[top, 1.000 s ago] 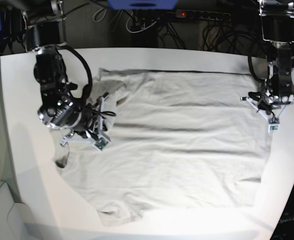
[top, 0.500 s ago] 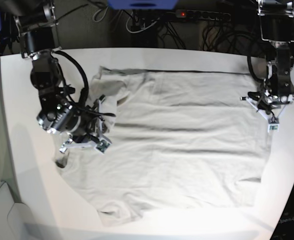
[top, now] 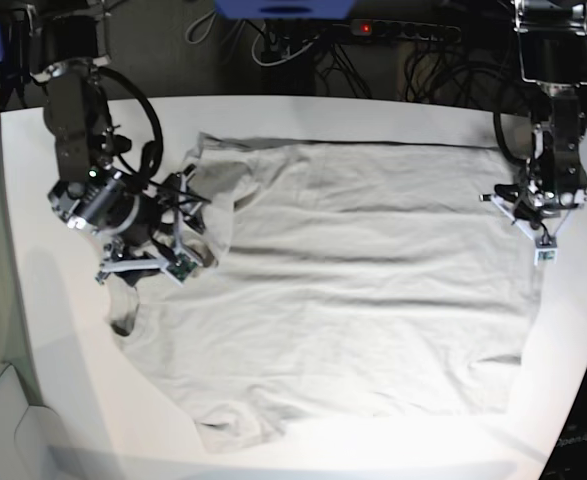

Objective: Layout the t-shirt on the table in an organized manner, then fold the t-shirt properly
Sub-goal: 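Grasp the sleeve fabric near the right gripper and lift it, then drag the grasped sleeve away from the left gripper to flatten it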

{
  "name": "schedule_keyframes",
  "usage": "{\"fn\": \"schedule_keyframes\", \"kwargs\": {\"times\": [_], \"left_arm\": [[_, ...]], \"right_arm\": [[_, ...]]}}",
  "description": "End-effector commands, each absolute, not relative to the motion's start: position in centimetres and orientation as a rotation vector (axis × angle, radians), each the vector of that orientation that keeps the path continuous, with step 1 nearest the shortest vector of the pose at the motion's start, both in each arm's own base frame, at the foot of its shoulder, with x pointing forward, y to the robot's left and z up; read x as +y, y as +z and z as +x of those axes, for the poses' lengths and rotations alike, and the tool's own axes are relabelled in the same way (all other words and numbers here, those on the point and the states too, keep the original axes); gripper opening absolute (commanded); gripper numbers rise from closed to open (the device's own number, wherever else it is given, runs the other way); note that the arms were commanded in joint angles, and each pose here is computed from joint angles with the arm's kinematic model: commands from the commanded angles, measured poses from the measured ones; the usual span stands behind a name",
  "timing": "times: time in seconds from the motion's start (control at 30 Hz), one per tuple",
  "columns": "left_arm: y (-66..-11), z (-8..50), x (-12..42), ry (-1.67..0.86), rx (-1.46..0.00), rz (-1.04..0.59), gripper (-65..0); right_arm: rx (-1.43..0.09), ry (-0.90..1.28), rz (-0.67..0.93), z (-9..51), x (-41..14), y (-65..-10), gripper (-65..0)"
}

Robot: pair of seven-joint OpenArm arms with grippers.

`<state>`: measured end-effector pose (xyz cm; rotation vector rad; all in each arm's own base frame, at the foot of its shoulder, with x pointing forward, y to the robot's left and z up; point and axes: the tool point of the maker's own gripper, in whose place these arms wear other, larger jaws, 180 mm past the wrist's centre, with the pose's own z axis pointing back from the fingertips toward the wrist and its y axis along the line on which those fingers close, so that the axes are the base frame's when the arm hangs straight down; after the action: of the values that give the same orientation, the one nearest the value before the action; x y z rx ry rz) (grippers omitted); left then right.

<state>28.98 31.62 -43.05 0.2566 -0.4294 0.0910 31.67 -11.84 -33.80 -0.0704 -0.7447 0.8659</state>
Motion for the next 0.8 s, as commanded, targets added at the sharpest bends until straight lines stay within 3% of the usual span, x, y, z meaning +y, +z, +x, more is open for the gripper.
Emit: {"fn": "schedule_keyframes", "kwargs": {"times": [0.0, 0.3, 0.6, 0.67, 0.77], "left_arm": [[-43.3, 28.5, 31.4, 0.104, -0.404, 0.239, -64.7], [-43.3, 28.6, 31.4, 0.104, -0.405, 0.239, -64.7], [-43.2, 28.6, 31.4, 0.106, -0.407, 0.239, -64.7], [-43.3, 28.6, 31.4, 0.106, -0.407, 0.238, -64.7], [-43.3, 28.6, 31.4, 0.106, -0.407, 0.238, -64.7]], "right_arm": [[-0.768, 0.88, -0.074, 31.9, -11.9, -33.1, -21.1], [-0.743, 0.835, 0.076, 29.7, -11.4, -38.0, -21.0], [-0.743, 0.816, 0.111, 29.9, -11.3, -39.1, -22.1], [-0.741, 0.823, 0.115, 29.8, -11.1, -39.1, -27.6], [-0.732, 0.824, 0.109, 29.7, -11.2, -39.2, -43.3]]}}
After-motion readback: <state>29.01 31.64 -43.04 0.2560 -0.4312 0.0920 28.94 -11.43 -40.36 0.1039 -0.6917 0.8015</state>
